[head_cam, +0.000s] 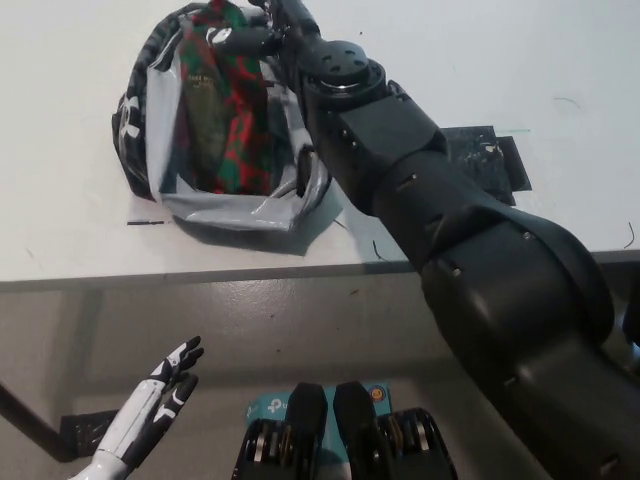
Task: The robot uses its right hand to pick up a bag of coffee beans and puts it in the black plastic bag, then the robot grabs the top of the bag and lifts it.
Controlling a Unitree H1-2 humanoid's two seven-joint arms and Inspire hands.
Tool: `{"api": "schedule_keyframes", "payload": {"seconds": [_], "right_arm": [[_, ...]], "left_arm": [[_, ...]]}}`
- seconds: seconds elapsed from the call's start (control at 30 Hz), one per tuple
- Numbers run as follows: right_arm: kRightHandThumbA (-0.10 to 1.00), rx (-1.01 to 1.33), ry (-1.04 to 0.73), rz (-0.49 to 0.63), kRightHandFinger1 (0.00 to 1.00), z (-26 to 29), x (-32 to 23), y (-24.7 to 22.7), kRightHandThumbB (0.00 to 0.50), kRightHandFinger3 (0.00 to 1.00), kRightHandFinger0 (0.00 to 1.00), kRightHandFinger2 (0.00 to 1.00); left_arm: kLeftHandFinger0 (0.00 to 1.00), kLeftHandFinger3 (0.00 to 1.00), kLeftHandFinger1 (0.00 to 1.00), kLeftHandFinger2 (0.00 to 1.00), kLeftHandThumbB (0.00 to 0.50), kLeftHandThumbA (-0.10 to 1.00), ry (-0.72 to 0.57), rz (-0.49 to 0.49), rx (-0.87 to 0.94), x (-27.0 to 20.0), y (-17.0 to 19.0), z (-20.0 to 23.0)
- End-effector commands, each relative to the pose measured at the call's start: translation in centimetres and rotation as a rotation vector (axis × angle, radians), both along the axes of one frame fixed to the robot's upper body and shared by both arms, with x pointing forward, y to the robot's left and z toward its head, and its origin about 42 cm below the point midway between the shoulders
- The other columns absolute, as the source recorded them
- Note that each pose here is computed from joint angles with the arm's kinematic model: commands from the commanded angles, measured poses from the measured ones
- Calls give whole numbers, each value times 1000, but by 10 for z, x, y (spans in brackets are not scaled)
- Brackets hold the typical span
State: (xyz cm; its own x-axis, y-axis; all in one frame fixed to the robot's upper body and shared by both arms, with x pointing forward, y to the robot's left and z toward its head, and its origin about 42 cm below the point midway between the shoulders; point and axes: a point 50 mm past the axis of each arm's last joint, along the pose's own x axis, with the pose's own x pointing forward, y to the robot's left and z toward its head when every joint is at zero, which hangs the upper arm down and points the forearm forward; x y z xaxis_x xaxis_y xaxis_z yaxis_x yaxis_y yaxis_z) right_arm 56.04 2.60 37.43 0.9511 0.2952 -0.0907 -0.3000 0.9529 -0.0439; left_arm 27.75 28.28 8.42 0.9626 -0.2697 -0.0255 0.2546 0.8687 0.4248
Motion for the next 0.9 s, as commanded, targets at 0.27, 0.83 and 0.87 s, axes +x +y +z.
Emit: {"api": "schedule_keyframes", "payload": {"seconds": [0.27, 0.83, 0.87], "right_arm": [[946, -93, -175, 72, 1000, 49, 6, -7, 377, 1000, 1000, 1000], [811, -303, -385, -81, 1000, 65, 19, -45, 350, 1000, 1000, 1000], [794, -317, -398, -86, 1000, 63, 19, -49, 347, 1000, 1000, 1000]], "left_arm": [[1000, 1000, 1000, 1000, 257, 1000, -52, -43, 21, 10, 2, 16], [1000, 1000, 1000, 1000, 260, 994, -33, -53, 26, 5, 0, 14], [1000, 1000, 1000, 1000, 263, 992, -27, -52, 24, 4, 0, 13]]}}
